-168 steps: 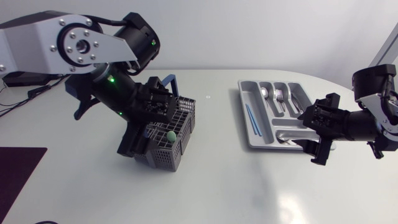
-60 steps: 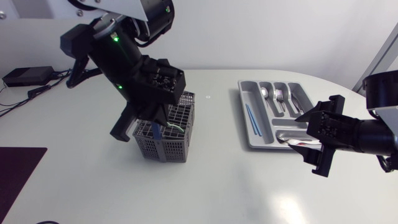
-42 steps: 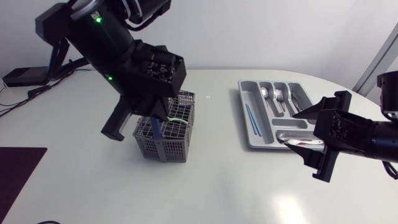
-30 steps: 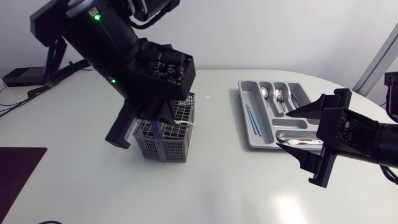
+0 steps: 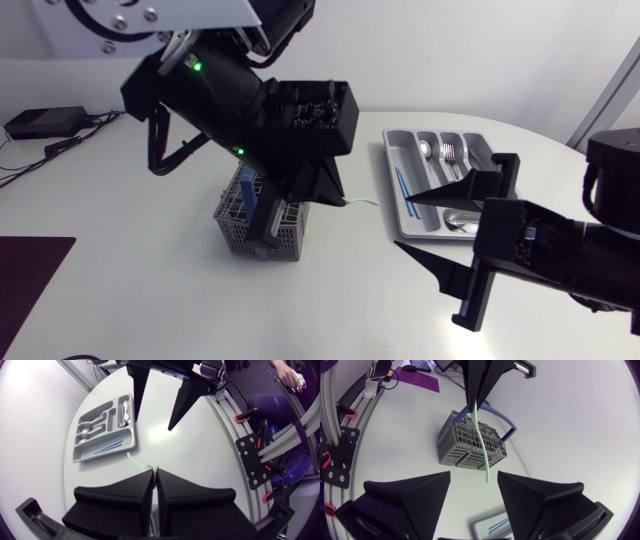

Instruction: Unload the cutlery basket into the drawer organizer.

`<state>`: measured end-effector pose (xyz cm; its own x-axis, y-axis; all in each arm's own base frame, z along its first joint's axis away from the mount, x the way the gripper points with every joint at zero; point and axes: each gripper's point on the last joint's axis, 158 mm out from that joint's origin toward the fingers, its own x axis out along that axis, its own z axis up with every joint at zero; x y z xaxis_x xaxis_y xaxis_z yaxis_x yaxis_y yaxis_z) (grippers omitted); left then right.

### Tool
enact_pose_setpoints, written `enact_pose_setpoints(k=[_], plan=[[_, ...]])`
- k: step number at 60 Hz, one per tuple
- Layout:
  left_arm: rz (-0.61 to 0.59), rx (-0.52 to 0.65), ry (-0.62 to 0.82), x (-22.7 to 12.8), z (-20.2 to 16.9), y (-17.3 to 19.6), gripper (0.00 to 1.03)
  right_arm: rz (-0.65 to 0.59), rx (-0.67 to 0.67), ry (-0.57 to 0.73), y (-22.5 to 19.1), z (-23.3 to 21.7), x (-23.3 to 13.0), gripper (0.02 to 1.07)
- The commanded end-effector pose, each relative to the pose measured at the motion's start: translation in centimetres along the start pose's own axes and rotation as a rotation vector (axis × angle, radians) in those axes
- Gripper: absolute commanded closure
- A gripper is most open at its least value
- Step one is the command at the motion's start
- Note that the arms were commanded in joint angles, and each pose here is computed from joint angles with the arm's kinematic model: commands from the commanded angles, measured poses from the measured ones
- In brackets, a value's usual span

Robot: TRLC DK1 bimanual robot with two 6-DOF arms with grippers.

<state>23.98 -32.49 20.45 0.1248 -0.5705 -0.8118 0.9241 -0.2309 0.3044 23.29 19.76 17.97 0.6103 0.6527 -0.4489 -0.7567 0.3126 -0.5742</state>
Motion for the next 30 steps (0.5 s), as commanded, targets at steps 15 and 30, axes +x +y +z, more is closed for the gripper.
enact_pose_setpoints(k=[15,30], plan=[[-0.053,-0.052,-0.077,0.3,0.7,-0.5,0.99,0.005,0.006,-0.005,0.6,-0.6,2.7,0.57],[-0.095,-0.068,-0.100,0.5,1.1,-0.7,0.99,-0.006,-0.013,-0.025,0.4,0.0,3.8,0.66]])
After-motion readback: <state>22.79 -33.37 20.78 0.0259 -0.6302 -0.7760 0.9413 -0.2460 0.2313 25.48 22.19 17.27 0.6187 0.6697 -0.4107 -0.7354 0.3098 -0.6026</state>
